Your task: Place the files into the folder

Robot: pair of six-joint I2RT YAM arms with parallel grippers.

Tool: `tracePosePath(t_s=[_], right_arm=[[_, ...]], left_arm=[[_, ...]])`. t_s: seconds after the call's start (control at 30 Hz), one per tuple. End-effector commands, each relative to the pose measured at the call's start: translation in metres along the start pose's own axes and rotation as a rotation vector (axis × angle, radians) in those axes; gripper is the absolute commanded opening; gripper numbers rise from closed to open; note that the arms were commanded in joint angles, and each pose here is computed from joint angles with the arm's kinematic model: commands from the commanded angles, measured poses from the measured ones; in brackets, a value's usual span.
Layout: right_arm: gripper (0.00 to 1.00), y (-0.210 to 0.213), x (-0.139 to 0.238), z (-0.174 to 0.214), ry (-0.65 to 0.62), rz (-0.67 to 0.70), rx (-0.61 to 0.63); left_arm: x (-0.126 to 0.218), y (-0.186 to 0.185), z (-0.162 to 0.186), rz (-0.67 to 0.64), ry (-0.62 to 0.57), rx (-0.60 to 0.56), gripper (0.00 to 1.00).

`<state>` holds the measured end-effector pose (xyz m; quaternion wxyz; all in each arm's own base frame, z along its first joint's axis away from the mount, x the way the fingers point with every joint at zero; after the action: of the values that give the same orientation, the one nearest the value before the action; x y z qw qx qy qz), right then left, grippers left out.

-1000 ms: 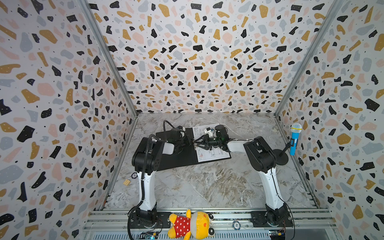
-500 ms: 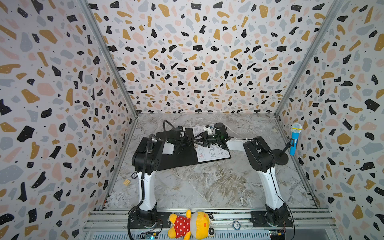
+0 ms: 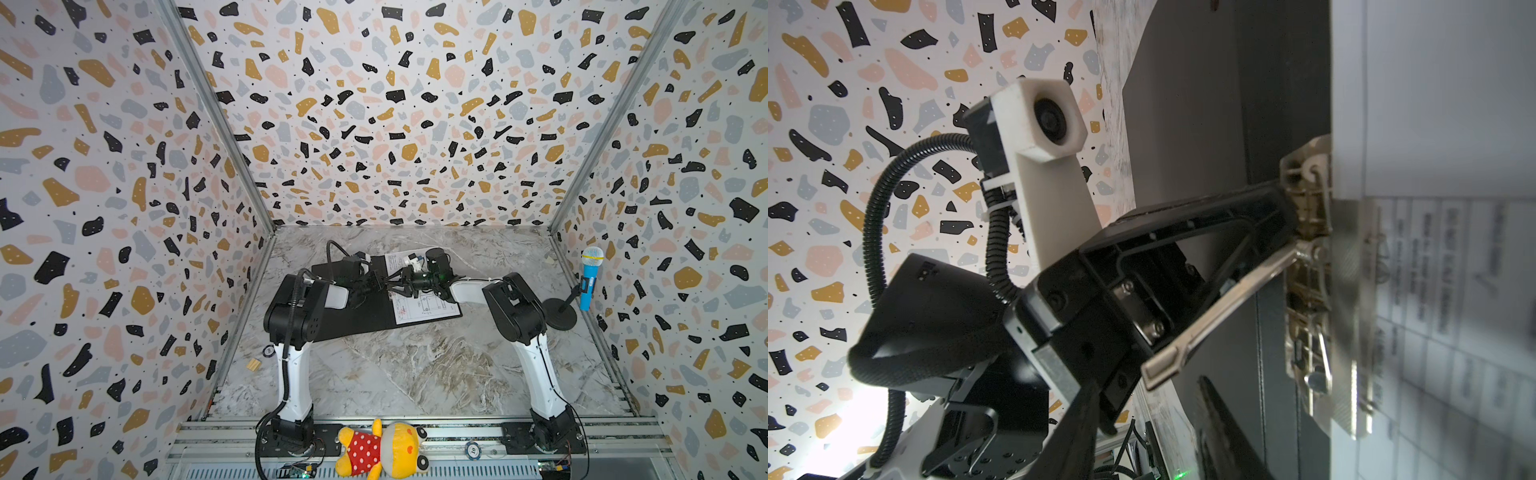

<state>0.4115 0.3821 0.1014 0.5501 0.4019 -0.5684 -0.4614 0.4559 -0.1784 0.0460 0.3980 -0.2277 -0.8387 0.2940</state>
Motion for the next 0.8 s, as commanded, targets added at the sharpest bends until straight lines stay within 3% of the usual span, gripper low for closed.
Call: tracePosePath(t_s=[0.0,0.77], right_arm=[[0.39,0.0103,-0.0021,0.0003,0.007,-0.027,0.019],[0.33,0.0035,-0.0048,-0.0066,0.004,-0.038,-0.021]], left_arm=[[-0.0065,0.0277,0.0327,-0.086,0.104,0.036,0.07],[-0.0054,0.0256,0.033,-0.071,0.098,0.019,0.07]])
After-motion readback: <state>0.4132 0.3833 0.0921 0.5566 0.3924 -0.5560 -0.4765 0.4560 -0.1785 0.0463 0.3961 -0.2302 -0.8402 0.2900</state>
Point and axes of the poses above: each gripper's point midway between its finger pads, its own x axis back along the fingers, its own y axis along the line the jaws close on, z = x × y, the point moved 4 cm from there along x, back along the fingers, and after that the axes turned 2 degrees about -x, right-handed, at the moved point
